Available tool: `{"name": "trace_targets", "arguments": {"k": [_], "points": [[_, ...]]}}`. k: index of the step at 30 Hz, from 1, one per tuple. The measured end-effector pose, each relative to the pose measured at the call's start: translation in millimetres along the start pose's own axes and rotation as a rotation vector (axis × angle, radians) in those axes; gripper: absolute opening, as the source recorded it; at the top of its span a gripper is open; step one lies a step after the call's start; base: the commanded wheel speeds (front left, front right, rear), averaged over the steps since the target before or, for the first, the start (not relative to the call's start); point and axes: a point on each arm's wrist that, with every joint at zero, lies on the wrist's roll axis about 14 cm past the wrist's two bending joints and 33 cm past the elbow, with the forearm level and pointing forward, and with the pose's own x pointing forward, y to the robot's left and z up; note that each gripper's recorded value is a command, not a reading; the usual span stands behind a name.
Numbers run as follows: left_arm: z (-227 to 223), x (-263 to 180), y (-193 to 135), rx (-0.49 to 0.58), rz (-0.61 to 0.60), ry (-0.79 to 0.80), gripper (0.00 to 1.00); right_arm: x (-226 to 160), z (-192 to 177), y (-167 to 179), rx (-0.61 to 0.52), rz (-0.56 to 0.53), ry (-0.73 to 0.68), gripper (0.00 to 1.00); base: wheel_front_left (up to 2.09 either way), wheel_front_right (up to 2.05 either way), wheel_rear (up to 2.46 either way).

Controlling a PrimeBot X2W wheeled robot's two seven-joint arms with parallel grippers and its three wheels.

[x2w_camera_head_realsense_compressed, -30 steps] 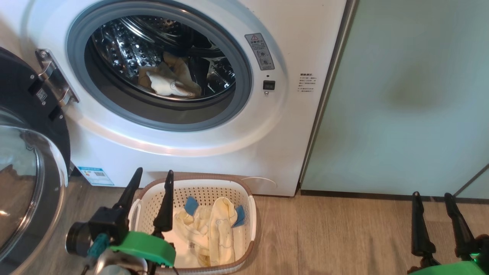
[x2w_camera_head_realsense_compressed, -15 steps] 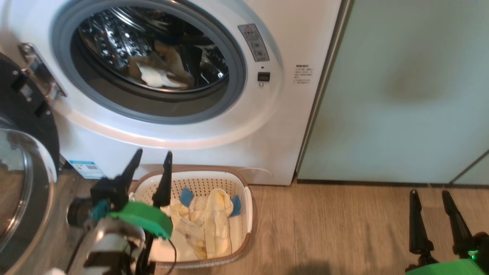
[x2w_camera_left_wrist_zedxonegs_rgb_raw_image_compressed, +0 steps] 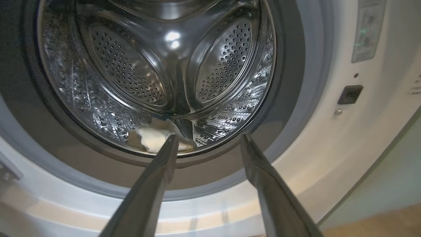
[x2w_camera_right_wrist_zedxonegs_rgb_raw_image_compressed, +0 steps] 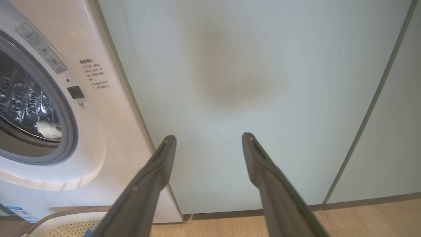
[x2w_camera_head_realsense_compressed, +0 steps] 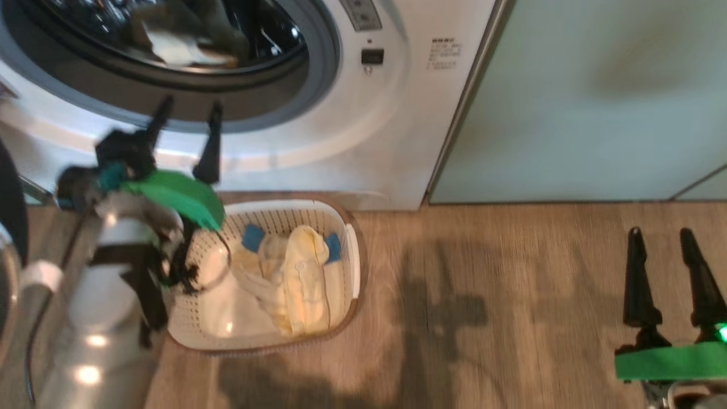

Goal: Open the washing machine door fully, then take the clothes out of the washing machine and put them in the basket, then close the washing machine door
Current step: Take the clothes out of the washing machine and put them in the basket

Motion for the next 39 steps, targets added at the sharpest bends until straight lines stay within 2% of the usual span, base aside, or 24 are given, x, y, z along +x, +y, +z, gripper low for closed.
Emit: {"name": "trace_targets", "arguments": {"k": [7,13,17,25,30,36,39], "points": [[-28.2,57.2,15.6,0.027,-0.008,0.087,1.0,19.3,-14.9,-16.8,0.008,-0.05,0.03,1.0,0.0,0.0,0.0],[-71.4,97.1,18.3,-0.022,-0.038,0.272,1.0,29.4,-32.0,-31.1,0.027,-0.095,0.066,1.0,0.0,0.0,0.0],[-76.7,118.7,22.6,-0.005,-0.049,0.307,1.0,33.2,-38.9,-37.4,0.033,-0.114,0.08,1.0,0.0,0.0,0.0],[-92.4,163.4,27.9,0.093,-0.089,0.44,1.0,36.6,-52.5,-50.6,0.056,-0.159,0.111,1.0,0.0,0.0,0.0],[-120.4,174.4,31.9,0.162,-0.104,0.584,1.0,38.6,-58.8,-56.5,0.074,-0.18,0.124,1.0,0.0,0.0,0.0],[-135.8,188.4,48.6,0.257,-0.082,0.685,1.0,36.9,-63.8,-66.6,0.072,-0.213,0.14,1.0,0.0,0.0,0.0],[-144.4,190.3,53.4,0.256,-0.066,0.753,1.0,35.1,-67.4,-68.8,0.071,-0.222,0.152,1.0,0.0,0.0,0.0]]}}
